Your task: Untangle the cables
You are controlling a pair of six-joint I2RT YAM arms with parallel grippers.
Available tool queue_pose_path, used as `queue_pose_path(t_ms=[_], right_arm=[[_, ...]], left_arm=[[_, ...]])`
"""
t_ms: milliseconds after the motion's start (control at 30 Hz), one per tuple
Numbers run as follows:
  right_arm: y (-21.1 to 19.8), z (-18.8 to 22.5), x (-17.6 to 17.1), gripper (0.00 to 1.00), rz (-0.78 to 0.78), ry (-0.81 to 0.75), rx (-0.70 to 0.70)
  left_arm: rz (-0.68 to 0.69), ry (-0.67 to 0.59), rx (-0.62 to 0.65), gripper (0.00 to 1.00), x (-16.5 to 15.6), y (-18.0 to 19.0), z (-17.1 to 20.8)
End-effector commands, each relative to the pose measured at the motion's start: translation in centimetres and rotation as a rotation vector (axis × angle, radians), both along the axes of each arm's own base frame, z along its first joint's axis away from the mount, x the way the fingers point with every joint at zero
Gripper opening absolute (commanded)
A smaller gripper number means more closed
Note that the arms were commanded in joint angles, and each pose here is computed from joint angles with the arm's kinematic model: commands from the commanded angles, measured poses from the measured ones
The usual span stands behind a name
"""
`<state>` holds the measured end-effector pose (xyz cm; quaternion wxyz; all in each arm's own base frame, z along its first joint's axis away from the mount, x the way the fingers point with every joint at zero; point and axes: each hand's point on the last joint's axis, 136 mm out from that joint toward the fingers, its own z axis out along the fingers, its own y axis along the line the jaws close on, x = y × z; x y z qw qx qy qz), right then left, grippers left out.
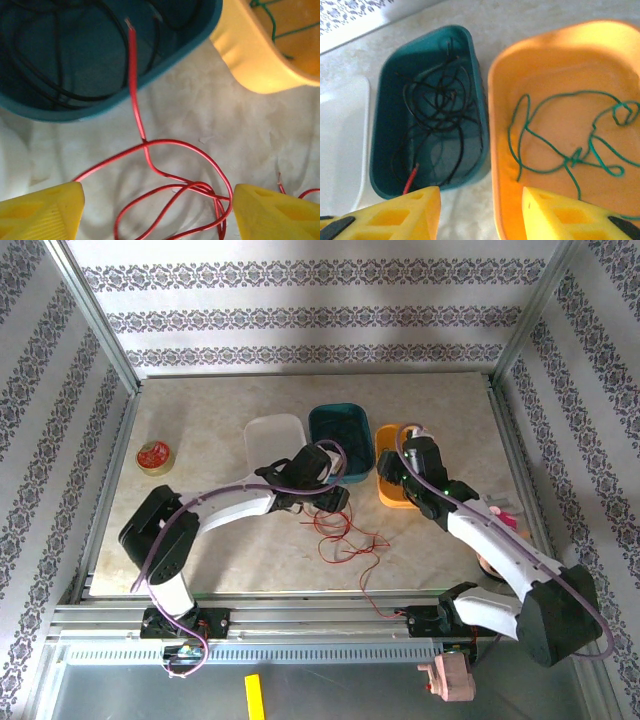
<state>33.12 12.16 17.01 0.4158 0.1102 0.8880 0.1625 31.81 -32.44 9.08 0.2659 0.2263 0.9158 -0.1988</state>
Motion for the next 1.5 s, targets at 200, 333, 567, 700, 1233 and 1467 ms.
queue_pose_path(t_ms=[200,333,567,700,1233,1467], right_arm=[[-1.2,-1.3,-2.1,0.46,-0.035,0.033,-0.024],[-1.3,-1.1,-2.1,0.46,-0.040,0.028,-0.024],[-1.7,-1.1,-2.5,0.46,-0.052,0.024,-0.022],[-2.0,-1.3,-2.9,0.45,-0.063,0.025,-0.019],[-4.1,-1.6,-3.4,0.45,-0.155,0.013,-0.035],[-4.1,-1.3,-3.2,0.45,-0.149,0.003,-0.033]], left_arm=[[-0.097,0.042,-0.019,0.77,-1.9,-4.7,-1.2],[-0.105,0.057,-0.009,0.77,-1.6,-5.4,-2.3],[-0.111,0.088,0.020,0.68,-1.4,-6.5,-4.6],[-0.133,0.086,0.020,0.51,-1.6,-7.5,-4.9],[-0.155,-0.210,-0.119,0.00,-3.2,-4.8,10.6],[-0.168,-0.381,-0.242,0.00,-4.0,-3.6,18.9]])
